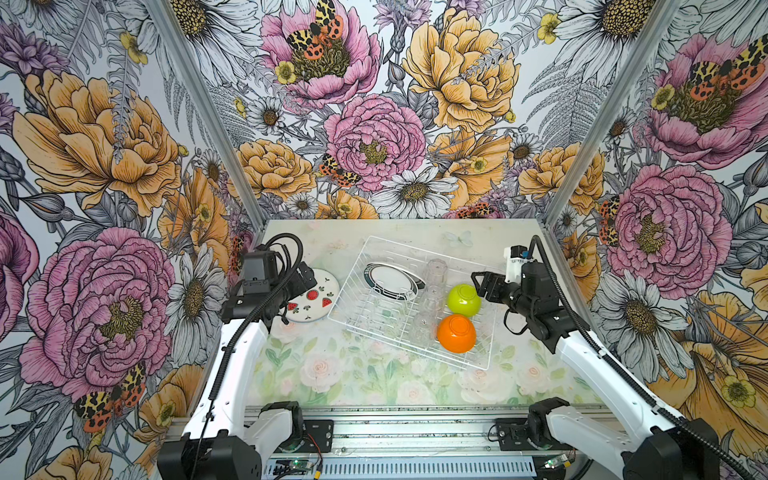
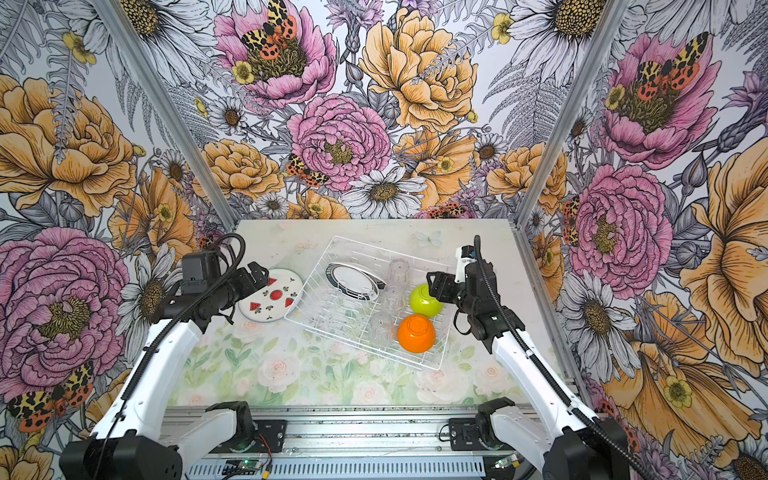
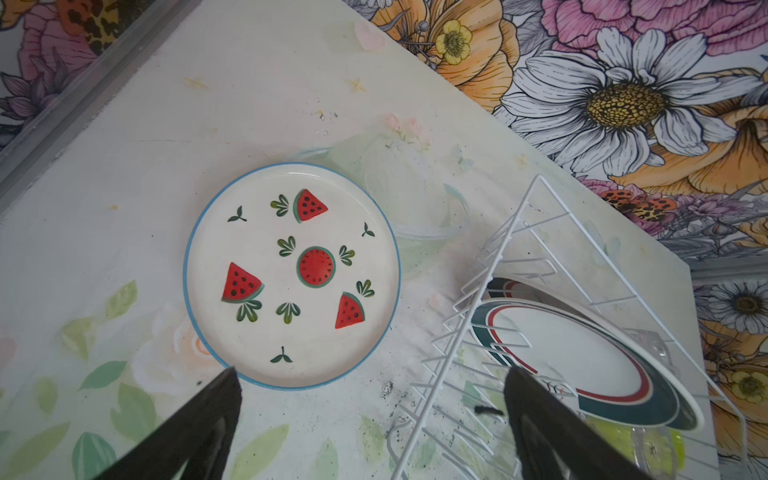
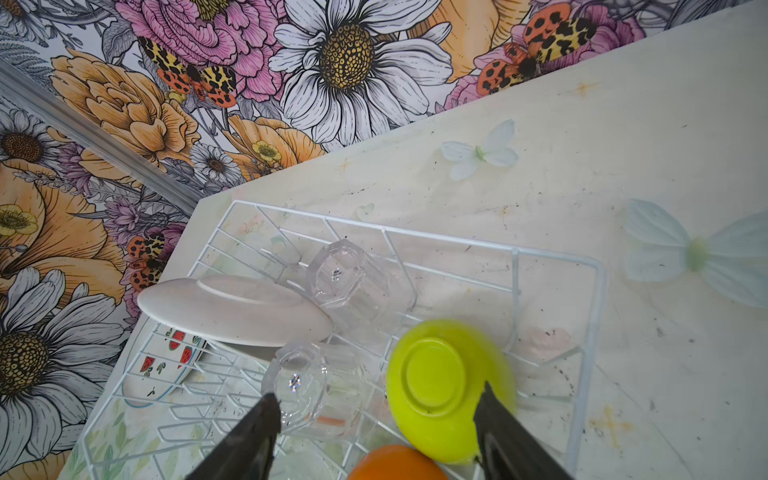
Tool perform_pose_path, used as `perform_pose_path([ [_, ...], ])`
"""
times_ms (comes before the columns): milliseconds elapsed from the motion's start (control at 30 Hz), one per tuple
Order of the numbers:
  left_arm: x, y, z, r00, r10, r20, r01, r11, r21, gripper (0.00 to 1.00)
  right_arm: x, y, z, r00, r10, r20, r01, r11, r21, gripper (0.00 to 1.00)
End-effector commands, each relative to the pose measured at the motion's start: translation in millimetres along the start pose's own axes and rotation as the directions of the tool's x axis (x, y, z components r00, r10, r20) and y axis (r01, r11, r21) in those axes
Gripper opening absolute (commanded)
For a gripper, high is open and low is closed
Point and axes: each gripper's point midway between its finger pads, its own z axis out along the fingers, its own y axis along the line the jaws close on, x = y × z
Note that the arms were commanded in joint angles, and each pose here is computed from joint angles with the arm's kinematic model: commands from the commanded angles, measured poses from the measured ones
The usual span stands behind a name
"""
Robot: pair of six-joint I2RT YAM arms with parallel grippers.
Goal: Unload the mixed dishes from the dish rack
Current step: 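Open the left gripper and raise it off the watermelon-print plate, then move the right gripper over the lime-green bowl in the rack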
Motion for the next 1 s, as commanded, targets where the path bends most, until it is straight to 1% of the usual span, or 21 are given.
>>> perform_pose_path([
  [0,13,-13,-4,0.999,0.042,-0.007,-0.041,0.997,0.07,0.99,-14,-24,-9,0.999,-0.042,0.035,0.036,0.989,0.144,0.75],
  [100,19,-18,-11,0.999,0.045,0.01,-0.046,0.993,0.109,0.99,-14,-42,-14,0.999,-0.028,0.039,0.019,0.977,0.214,0.75],
  [167,22,-19,-16,0.999,0.042,0.028,-0.045,0.99,0.131,0.99,-11,-50,-13,0.999,-0.009,0.035,0.0,0.972,0.234,0.75],
  [300,33,-23,-19,0.999,0.015,0.033,-0.021,0.981,0.193,0.99,6,-63,2,0.999,0.035,-0.026,-0.027,0.964,0.265,0.75],
  [400,36,-23,-19,1.0,0.008,0.029,-0.013,0.979,0.204,0.99,24,-67,17,0.992,0.081,-0.093,-0.055,0.964,0.262,0.74],
  [533,37,-26,-16,0.999,0.002,0.034,-0.009,0.975,0.224,0.99,39,-62,32,0.978,0.116,-0.172,-0.077,0.973,0.217,0.7],
  [667,35,-34,-20,0.999,0.012,0.031,-0.02,0.964,0.266,0.99,47,-67,37,0.971,0.148,-0.189,-0.1,0.965,0.242,0.68],
  [900,41,-33,-21,1.0,0.004,0.023,-0.01,0.961,0.275,0.99,51,-70,42,0.965,0.164,-0.205,-0.11,0.961,0.254,0.66],
  [967,42,-33,-21,1.0,0.003,0.02,-0.008,0.96,0.28,0.99,53,-72,45,0.963,0.166,-0.214,-0.107,0.959,0.261,0.64],
])
